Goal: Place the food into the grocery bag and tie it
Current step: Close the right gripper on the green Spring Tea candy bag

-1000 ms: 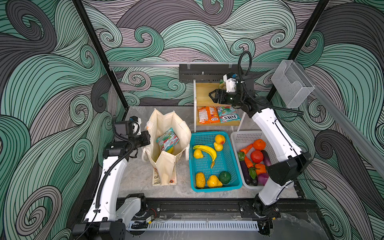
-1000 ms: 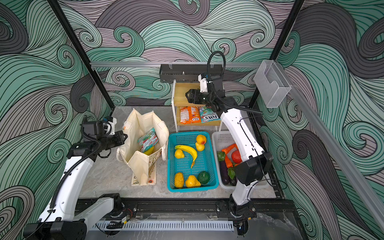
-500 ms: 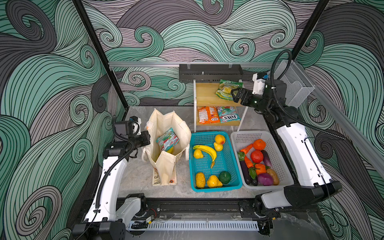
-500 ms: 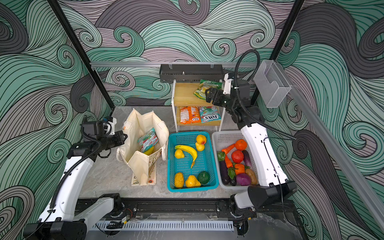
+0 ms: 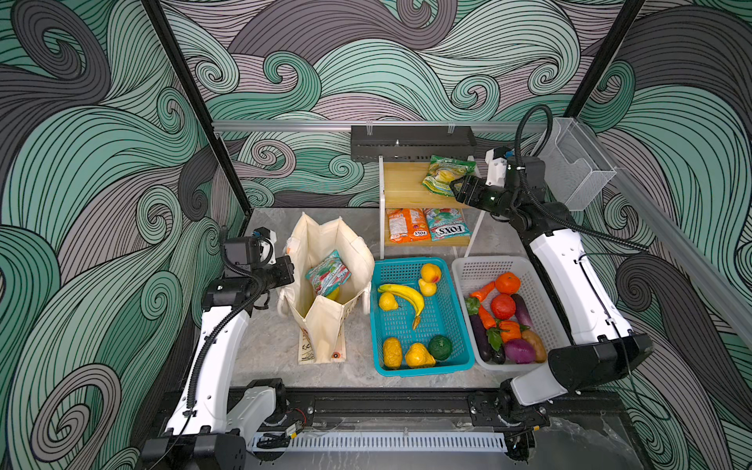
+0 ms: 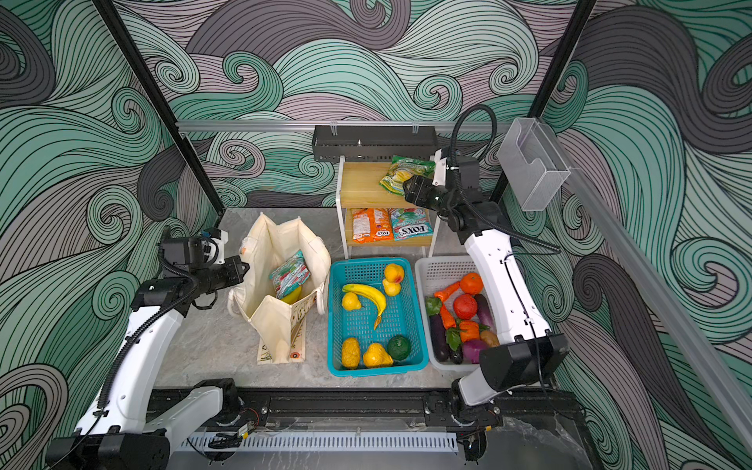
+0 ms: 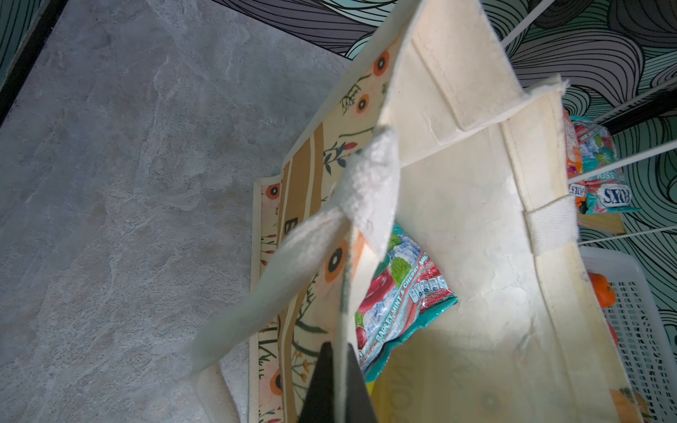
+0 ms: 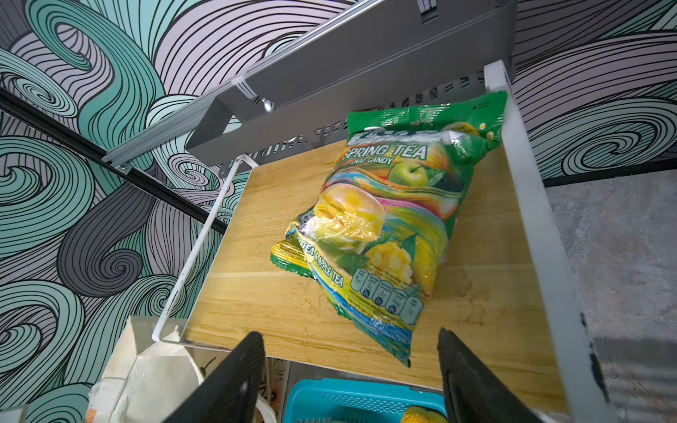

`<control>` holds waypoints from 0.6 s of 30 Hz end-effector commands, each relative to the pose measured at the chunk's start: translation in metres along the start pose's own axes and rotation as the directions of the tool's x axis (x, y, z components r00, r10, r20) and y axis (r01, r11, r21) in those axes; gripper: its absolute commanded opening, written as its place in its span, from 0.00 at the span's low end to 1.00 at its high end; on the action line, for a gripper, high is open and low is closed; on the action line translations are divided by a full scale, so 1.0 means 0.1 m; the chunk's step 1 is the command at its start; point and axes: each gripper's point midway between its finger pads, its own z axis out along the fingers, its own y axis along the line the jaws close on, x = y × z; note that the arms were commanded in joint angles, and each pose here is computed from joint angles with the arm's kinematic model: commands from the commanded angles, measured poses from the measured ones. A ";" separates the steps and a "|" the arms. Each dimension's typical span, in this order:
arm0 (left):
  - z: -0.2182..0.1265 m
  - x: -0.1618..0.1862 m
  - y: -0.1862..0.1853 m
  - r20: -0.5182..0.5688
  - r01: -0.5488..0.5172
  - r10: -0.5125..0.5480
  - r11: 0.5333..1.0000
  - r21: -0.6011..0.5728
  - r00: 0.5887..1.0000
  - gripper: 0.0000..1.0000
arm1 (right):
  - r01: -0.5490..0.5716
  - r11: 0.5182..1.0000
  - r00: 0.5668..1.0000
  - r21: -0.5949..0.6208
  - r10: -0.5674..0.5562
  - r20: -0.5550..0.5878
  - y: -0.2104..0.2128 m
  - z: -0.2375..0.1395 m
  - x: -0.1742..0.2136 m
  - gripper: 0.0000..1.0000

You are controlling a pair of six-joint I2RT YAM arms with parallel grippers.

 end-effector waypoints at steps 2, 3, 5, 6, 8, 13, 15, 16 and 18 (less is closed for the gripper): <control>-0.03 0.02 0.04 -0.003 -0.003 0.003 1.000 -0.024 1.000 0.00 | -0.025 1.000 1.000 0.000 0.025 -0.010 -0.05 0.15 0.04 0.73; -0.03 0.02 0.04 -0.003 -0.004 0.004 1.000 -0.024 1.000 0.00 | -0.029 1.000 0.999 -0.006 0.029 -0.015 -0.04 0.17 0.04 0.72; -0.03 0.02 0.04 -0.001 -0.003 0.003 1.000 -0.026 1.000 0.00 | -0.038 0.999 0.999 -0.012 0.038 -0.021 -0.03 0.21 0.04 0.71; -0.03 0.02 0.04 -0.003 -0.004 0.004 1.000 -0.027 1.000 0.00 | -0.041 0.999 0.999 -0.013 0.040 -0.021 -0.03 0.24 0.04 0.70; -0.03 0.02 0.04 -0.003 -0.004 0.004 1.000 -0.027 1.000 0.00 | -0.043 0.999 0.999 -0.003 0.043 -0.021 -0.06 0.27 0.05 0.68; -0.02 0.02 0.04 -0.004 -0.003 0.003 1.000 -0.026 1.000 0.00 | -0.055 0.998 0.998 0.020 0.055 -0.023 -0.14 0.34 0.09 0.66; -0.02 0.03 0.03 -0.006 -0.003 0.003 1.000 -0.020 1.000 0.00 | -0.054 0.998 0.998 0.024 0.055 -0.022 -0.16 0.36 0.08 0.64; -0.02 0.02 0.03 -0.006 -0.003 0.003 1.000 -0.018 1.000 0.00 | -0.055 0.998 0.998 0.020 0.055 -0.018 -0.15 0.37 0.07 0.61; -0.02 0.02 0.03 -0.005 -0.004 0.004 1.000 -0.021 1.000 0.00 | -0.054 0.998 0.998 0.012 0.054 -0.010 -0.14 0.38 0.06 0.53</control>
